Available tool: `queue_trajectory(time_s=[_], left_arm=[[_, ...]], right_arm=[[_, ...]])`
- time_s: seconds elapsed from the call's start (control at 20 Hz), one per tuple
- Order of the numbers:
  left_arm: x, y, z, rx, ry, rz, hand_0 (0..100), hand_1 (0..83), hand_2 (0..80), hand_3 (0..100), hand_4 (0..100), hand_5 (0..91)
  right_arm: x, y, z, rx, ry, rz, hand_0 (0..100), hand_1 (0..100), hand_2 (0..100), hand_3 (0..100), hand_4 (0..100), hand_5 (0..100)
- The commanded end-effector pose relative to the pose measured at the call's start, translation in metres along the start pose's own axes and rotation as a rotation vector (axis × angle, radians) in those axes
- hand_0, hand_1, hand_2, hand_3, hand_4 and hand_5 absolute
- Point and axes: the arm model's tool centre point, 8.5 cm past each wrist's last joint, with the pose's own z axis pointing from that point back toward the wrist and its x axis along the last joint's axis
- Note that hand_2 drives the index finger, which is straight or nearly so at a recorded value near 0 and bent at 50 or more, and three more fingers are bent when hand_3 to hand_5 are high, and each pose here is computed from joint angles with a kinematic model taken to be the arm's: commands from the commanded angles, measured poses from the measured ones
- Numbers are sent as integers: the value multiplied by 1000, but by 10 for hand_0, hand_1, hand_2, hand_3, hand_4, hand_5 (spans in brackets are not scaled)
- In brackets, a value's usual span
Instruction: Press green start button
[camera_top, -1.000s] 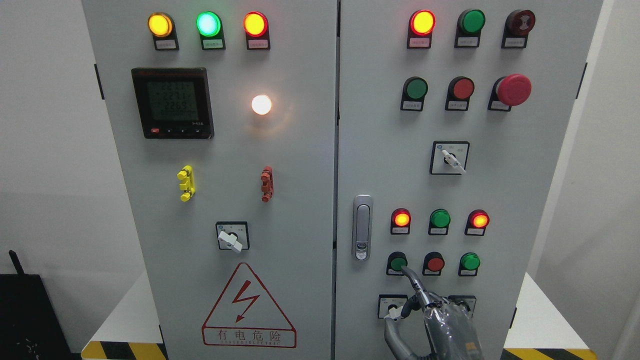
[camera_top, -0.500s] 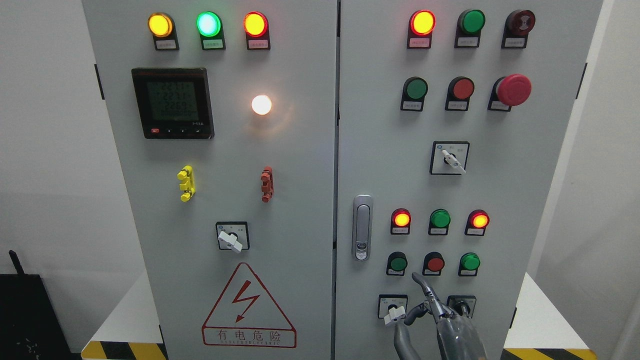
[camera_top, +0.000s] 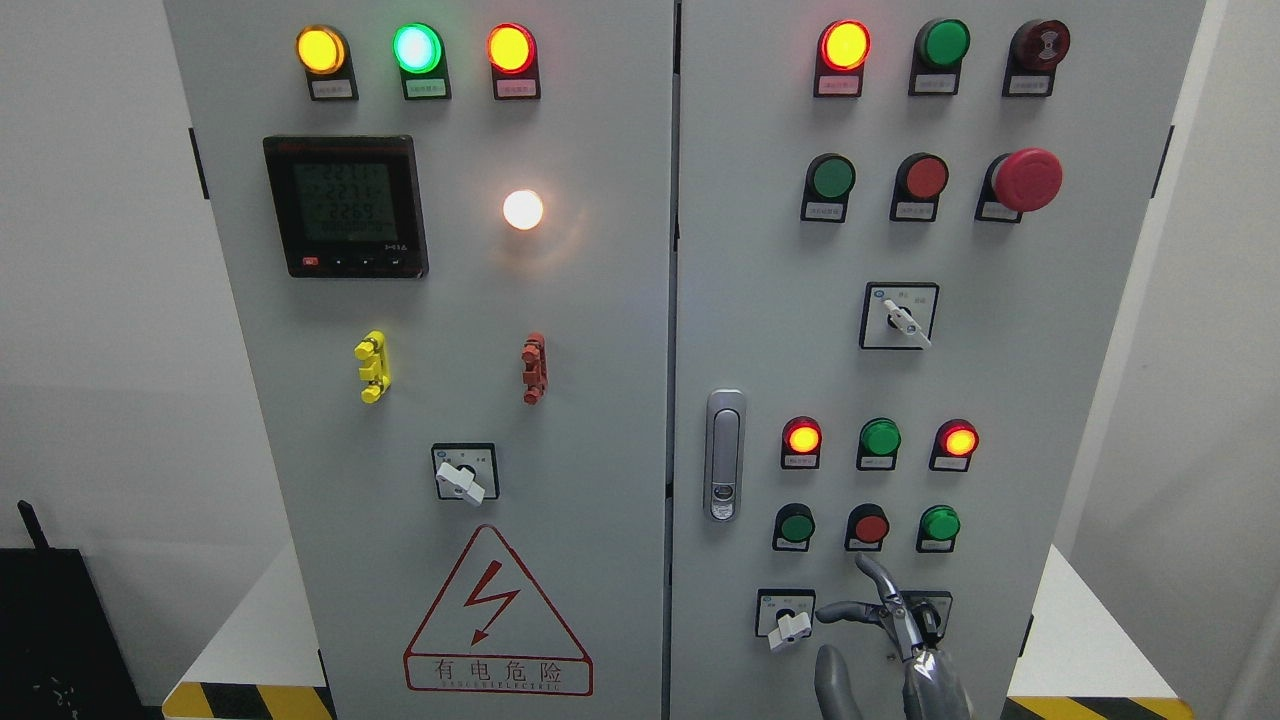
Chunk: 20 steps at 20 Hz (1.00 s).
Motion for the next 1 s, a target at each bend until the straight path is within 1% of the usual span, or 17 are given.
queue_trajectory(time_s=[0.0,0.05,0.15,0.2,0.25,0.3,0.35,0.4,0.45,0.5,0.6,0.75,0.95], left_arm=[[0,0,0,0,0,0,120,556,0,0,0,0],[0,0,0,0,0,0,120,556,0,0,0,0],[0,0,0,0,0,0,120,556,0,0,0,0],[0,0,0,0,0,0,120,556,0,0,0,0],[0,0,0,0,0,0,120,556,0,0,0,0],[0,0,0,0,0,0,120,556,0,0,0,0],[0,0,0,0,0,0,120,556,0,0,0,0],[0,0,0,0,0,0,120,556,0,0,0,0],[0,0,0,0,0,0,120,556,0,0,0,0],[0,0,0,0,0,0,120,556,0,0,0,0],[0,0,0,0,0,0,120,556,0,0,0,0],[0,0,0,0,0,0,120,556,0,0,0,0],[0,0,0,0,0,0,120,556,0,0,0,0]], right_arm=[[17,12,12,19,-22,-166,660,258,0,162,96,0],[16,12,13,18,-19,-171,652,248,0,143,78,0],[17,13,14,17,-17,-193,603,212,0,85,0,0],[16,13,17,19,-8,-207,603,212,0,85,0,0],[16,15,18,21,-3,-225,577,198,0,55,0,0],[16,15,20,24,4,-242,526,184,0,29,0,0],[15,15,21,24,8,-258,508,176,0,19,0,0],[15,16,22,23,13,-276,466,161,0,3,0,0],[15,16,22,25,12,-294,427,149,0,0,0,0],[14,17,22,23,14,-307,416,137,0,0,0,0],[14,17,23,24,22,-318,357,121,0,0,0,0],[14,19,23,28,29,-325,313,111,0,0,0,0],[12,19,24,28,34,-326,285,107,0,0,0,0]])
